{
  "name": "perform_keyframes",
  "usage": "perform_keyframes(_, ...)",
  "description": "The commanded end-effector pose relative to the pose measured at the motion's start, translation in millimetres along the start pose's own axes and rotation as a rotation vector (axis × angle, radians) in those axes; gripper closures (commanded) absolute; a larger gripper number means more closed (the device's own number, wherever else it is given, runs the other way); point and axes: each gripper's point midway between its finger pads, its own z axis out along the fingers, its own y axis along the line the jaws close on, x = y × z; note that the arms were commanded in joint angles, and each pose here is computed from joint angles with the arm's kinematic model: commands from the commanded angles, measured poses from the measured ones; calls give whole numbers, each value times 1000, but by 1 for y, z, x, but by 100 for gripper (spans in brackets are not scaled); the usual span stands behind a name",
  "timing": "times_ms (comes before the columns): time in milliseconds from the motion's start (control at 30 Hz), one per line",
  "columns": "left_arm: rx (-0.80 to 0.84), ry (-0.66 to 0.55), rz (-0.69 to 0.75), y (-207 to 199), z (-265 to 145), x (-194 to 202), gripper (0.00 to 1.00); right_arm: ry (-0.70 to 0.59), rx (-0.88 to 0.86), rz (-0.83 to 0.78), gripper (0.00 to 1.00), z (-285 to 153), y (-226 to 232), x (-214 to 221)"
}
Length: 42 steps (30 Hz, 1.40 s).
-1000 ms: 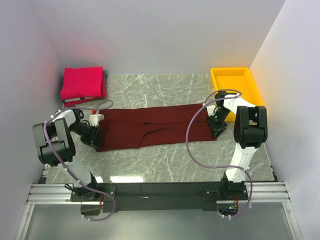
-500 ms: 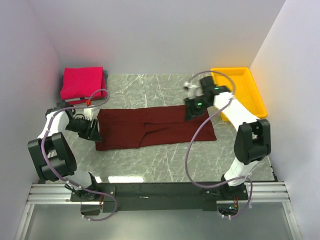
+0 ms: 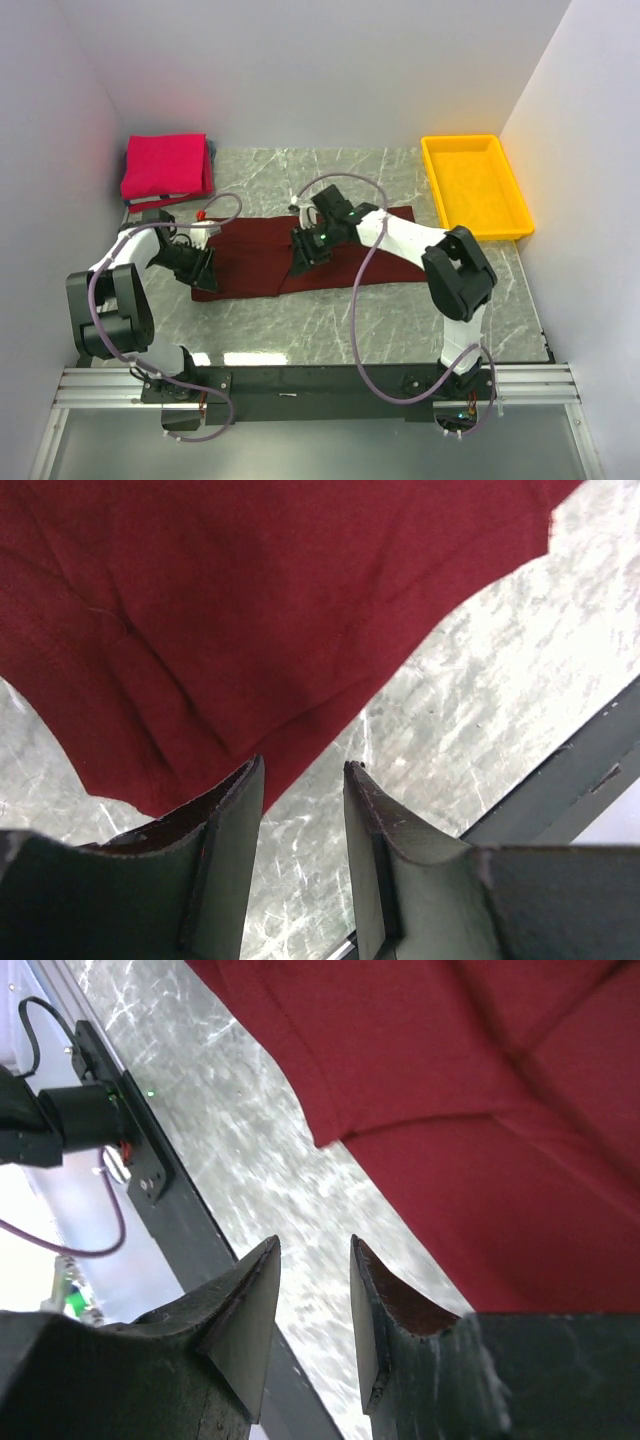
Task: Fold and stack the t-shirts
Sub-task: Fold the tshirt
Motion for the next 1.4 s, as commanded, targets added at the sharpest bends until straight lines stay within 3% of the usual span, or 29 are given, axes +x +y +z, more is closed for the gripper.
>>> perform_keyframes(0, -32, 18, -27, 10, 7, 2, 56, -29, -50, 47, 58, 20, 20, -11)
perform_keyframes(167, -59, 23, -47, 19, 12, 2, 52, -20, 3, 113, 56, 50, 16, 1)
perform_keyframes(400, -52, 49, -80, 27, 22, 5, 53, 28, 109, 229, 59, 81, 1, 7)
perform_keyframes(600, -54, 46, -75, 28, 23, 5, 54, 58, 78, 265, 55, 89, 4, 18)
perform_keyframes(1033, -57, 43, -66, 29, 24, 7, 59, 85, 21, 279, 58, 99, 16, 18)
perform_keyframes(1233, -38, 41, -61, 24, 22, 5, 73, 81, 6, 269, 69, 99, 19, 13)
perform_keyframes(1333, -19, 42, -59, 21, 21, 3, 81, 78, -2, 265, 79, 98, 21, 12)
perform_keyframes(1367, -16, 38, -62, 21, 19, 1, 84, 77, -3, 261, 87, 97, 21, 13)
